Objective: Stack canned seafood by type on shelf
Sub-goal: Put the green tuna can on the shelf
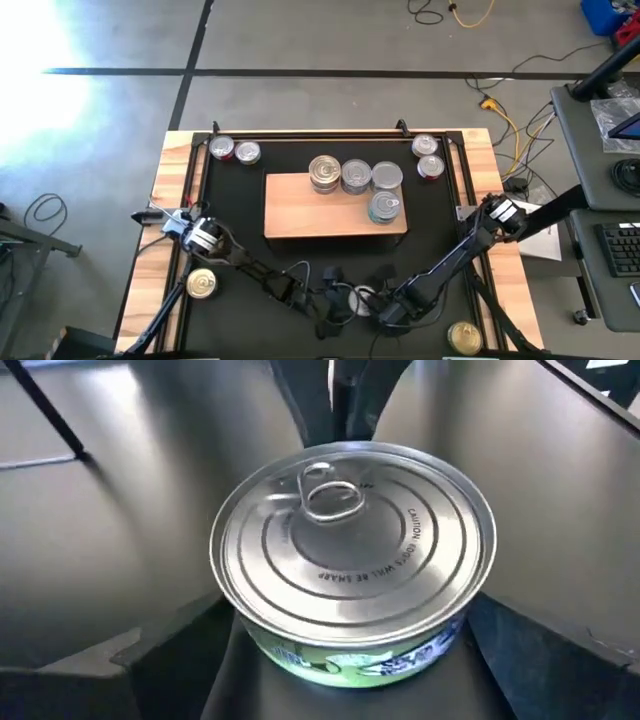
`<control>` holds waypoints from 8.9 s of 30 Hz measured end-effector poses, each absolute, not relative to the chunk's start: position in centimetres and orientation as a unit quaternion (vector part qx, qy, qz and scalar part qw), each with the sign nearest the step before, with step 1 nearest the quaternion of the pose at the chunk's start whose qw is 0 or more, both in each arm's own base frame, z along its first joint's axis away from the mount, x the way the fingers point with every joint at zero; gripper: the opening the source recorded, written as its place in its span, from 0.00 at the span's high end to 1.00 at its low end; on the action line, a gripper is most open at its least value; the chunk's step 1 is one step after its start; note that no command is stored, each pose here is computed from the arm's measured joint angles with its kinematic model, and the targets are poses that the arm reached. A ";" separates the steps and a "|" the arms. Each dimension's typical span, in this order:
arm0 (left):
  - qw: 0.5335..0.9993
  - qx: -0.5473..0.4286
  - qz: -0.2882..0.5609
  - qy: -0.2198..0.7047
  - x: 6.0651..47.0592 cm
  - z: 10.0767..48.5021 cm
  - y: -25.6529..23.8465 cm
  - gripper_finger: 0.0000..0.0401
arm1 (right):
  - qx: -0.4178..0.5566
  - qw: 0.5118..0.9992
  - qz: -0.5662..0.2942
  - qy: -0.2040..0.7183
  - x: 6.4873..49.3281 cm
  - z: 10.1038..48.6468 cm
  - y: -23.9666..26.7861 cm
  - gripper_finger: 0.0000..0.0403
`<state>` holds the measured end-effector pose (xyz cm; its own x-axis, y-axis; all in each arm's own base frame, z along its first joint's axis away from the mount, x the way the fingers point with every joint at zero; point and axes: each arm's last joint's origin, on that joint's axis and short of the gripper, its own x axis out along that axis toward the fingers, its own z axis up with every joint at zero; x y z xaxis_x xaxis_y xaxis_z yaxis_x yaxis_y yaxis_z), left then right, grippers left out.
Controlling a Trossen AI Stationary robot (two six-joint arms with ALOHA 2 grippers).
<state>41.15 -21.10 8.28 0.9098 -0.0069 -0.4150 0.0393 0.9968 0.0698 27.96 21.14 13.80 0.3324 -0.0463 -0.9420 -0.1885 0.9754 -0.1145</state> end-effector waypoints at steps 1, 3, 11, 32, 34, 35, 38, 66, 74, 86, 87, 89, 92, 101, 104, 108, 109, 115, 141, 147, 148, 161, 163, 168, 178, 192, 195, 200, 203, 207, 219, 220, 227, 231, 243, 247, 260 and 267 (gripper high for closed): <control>0.977 0.043 -0.012 0.209 41.4 8.3 -21.1 0.05 | -0.108 0.807 0.046 0.578 28.0 13.6 21.1 0.97; 0.978 0.049 -0.008 0.202 41.9 8.2 -21.3 0.04 | -0.120 0.805 0.055 0.578 28.0 13.6 21.0 0.97; 0.981 0.049 -0.009 0.188 43.4 7.8 -22.0 0.04 | -0.127 0.798 0.059 0.587 28.0 13.5 20.7 0.97; 0.984 0.034 -0.047 0.168 45.1 7.5 -21.6 0.01 | -0.128 0.779 0.079 0.608 28.2 13.9 20.7 0.97; 0.984 0.034 -0.047 0.167 45.2 7.5 -21.6 0.01 | -0.127 0.779 0.079 0.608 28.2 13.9 20.7 0.97; 0.985 0.033 -0.046 0.166 45.2 7.6 -21.7 0.01 | -0.127 0.779 0.079 0.608 28.2 13.9 20.7 0.97; 0.984 0.034 -0.043 0.167 45.4 7.8 -21.7 0.01 | -0.126 0.779 0.079 0.609 28.2 13.9 20.7 0.97; 0.963 0.070 0.042 0.258 38.3 16.1 -21.6 0.08 | -0.112 0.761 0.031 0.639 28.3 22.3 20.5 0.97; 0.976 0.001 0.079 0.203 30.6 22.4 -19.1 0.07 | -0.061 0.838 -0.005 0.541 30.3 28.1 21.5 0.97; 0.964 0.030 0.083 0.249 24.8 30.5 -15.7 0.07 | -0.062 0.933 -0.097 0.341 33.9 34.9 22.3 0.97; 0.962 0.031 0.088 0.256 24.4 30.7 -15.2 0.07 | -0.062 0.936 -0.107 0.331 34.0 35.4 22.1 0.97; 0.961 0.020 0.100 0.258 23.7 31.4 -14.1 0.07 | -0.059 0.942 -0.125 0.305 34.4 36.4 21.7 0.97; 0.957 0.009 0.123 0.264 23.3 31.7 -12.3 0.07 | -0.069 0.949 -0.142 0.274 35.2 37.5 20.8 0.97; 0.936 -0.029 0.165 0.308 24.9 30.8 -8.6 0.07 | -0.093 0.963 -0.113 0.225 39.3 38.2 16.7 0.97; 0.930 -0.028 0.179 0.319 25.1 30.6 -7.8 0.07 | -0.094 0.959 -0.135 0.231 40.0 38.1 14.8 0.97; 0.924 -0.025 0.193 0.329 25.1 30.4 -7.0 0.07 | -0.089 0.955 -0.140 0.246 41.1 37.3 12.7 0.97; 0.924 -0.025 0.193 0.330 25.2 30.4 -6.8 0.07 | -0.091 0.953 -0.135 0.255 41.5 36.9 12.3 0.97; 0.914 -0.027 0.204 0.350 25.3 29.3 -5.6 0.07 | -0.094 0.938 -0.162 0.291 43.4 33.9 9.7 0.97; 0.905 0.026 0.156 0.396 27.4 25.4 -5.4 0.00 | -0.053 0.936 -0.186 0.295 45.3 28.5 6.8 0.97; 0.905 0.030 0.162 0.392 27.7 25.2 -5.4 0.00 | -0.047 0.933 -0.159 0.319 45.7 27.0 6.8 0.97; 0.906 0.030 0.161 0.390 27.6 25.4 -5.4 0.00 | -0.048 0.932 -0.159 0.321 45.7 26.9 6.8 0.97; 0.902 0.007 0.142 0.408 27.1 25.6 -5.1 0.00 | -0.032 0.923 -0.178 0.339 45.5 26.4 5.4 0.97; 0.898 0.005 0.143 0.416 27.0 25.5 -4.9 0.00 | -0.029 0.922 -0.182 0.340 45.5 26.3 5.4 0.97; 0.893 0.007 0.147 0.424 26.9 25.4 -4.4 0.00 | -0.031 0.920 -0.183 0.347 45.4 26.1 5.6 0.97; 0.895 0.007 0.147 0.421 27.1 25.9 -4.4 0.00 | -0.011 0.923 -0.186 0.336 45.2 26.6 5.8 0.97; 0.897 0.000 0.152 0.415 27.2 26.0 -4.4 0.00 | -0.015 0.926 -0.182 0.332 44.8 27.5 5.5 0.97; 0.897 -0.011 0.159 0.412 27.2 26.0 -4.3 0.00 | -0.022 0.918 -0.183 0.350 44.7 27.0 5.5 0.97; 0.895 -0.025 0.165 0.414 27.2 26.0 -4.3 0.00 | -0.032 0.908 -0.186 0.374 44.3 26.7 5.5 0.97; 0.891 -0.039 0.165 0.421 27.1 25.9 -4.3 0.00 | -0.035 0.905 -0.187 0.382 44.2 26.6 5.4 0.97; 0.889 -0.049 0.163 0.426 27.0 25.9 -4.3 0.00 | -0.037 0.902 -0.186 0.387 44.1 26.6 5.4 0.97; 0.891 -0.069 0.149 0.424 27.5 25.6 -4.5 0.00 | -0.035 0.904 -0.180 0.387 43.0 28.1 5.4 0.97; 0.889 -0.068 0.149 0.427 27.6 25.4 -4.6 0.00 | -0.033 0.906 -0.180 0.382 43.1 28.2 5.4 0.97; 0.886 -0.064 0.163 0.429 28.2 24.7 -4.6 0.00 | -0.005 0.929 -0.156 0.335 44.0 28.8 5.6 0.97; 0.903 -0.045 0.148 0.401 28.6 25.2 -4.7 0.00 | -0.004 0.929 -0.154 0.336 44.5 28.1 5.7 0.97; 0.913 -0.006 0.144 0.382 29.1 25.2 -4.7 0.00 | -0.009 0.916 -0.138 0.377 44.3 26.9 5.9 0.97; 0.914 -0.005 0.151 0.376 29.8 24.6 -4.8 0.00 | -0.010 0.916 -0.140 0.375 44.4 26.9 5.9 0.97; 0.933 0.002 0.168 0.318 30.2 25.0 -6.6 0.03 | -0.088 0.927 -0.113 0.348 43.4 29.1 7.1 0.97; 0.931 0.006 0.177 0.318 29.9 24.0 -6.5 0.03 | -0.085 0.929 -0.119 0.341 43.4 29.1 7.0 0.97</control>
<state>29.92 -6.50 24.05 0.7350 0.3335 -0.5904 -0.3259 0.9373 0.1238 43.37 7.04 29.13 0.7398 -0.2784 -0.6125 0.1625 0.9573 -0.2390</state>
